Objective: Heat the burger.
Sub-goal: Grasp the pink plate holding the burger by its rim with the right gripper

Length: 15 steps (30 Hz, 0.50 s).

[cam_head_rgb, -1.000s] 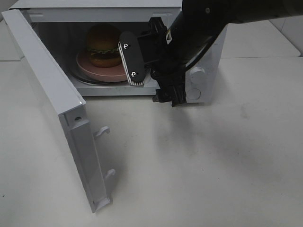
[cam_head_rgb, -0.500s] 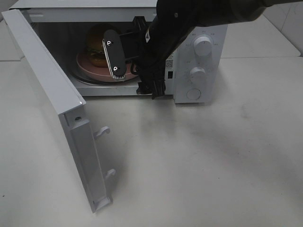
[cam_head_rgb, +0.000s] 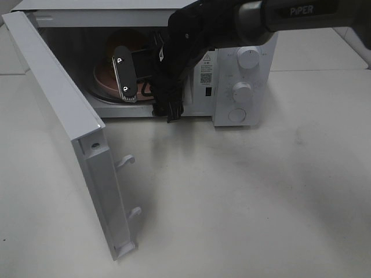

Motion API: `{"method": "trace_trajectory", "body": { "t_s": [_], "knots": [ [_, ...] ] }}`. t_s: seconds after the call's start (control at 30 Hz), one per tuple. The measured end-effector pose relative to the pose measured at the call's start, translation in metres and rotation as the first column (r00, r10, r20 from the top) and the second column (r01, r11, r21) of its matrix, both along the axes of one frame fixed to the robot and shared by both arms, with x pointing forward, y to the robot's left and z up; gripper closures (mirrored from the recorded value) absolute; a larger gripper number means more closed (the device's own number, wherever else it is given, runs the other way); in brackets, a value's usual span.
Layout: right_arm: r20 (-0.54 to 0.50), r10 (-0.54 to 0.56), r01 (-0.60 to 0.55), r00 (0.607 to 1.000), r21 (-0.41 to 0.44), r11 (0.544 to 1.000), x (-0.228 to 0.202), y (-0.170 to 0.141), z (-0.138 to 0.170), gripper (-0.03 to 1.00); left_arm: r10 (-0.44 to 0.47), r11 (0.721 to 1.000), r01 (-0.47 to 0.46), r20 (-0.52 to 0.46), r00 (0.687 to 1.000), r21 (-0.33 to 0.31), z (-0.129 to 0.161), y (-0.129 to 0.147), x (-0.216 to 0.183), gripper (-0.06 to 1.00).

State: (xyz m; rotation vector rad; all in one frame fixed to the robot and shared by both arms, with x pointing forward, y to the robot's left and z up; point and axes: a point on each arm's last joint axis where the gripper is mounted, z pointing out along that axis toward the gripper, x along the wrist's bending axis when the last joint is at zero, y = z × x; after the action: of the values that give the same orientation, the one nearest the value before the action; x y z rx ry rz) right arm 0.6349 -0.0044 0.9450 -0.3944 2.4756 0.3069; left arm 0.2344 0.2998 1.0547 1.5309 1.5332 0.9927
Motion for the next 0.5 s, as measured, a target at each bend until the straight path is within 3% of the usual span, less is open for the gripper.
{"method": "trace_trajectory", "body": {
  "t_s": [0.5],
  "knots": [
    [-0.037, -0.050, 0.051, 0.998, 0.013, 0.999, 0.030, 0.022, -0.028, 0.13, 0.000, 1.000, 0.000, 0.000, 1.000, 0.000, 0.000, 0.000, 0.000, -0.03]
  ]
}}
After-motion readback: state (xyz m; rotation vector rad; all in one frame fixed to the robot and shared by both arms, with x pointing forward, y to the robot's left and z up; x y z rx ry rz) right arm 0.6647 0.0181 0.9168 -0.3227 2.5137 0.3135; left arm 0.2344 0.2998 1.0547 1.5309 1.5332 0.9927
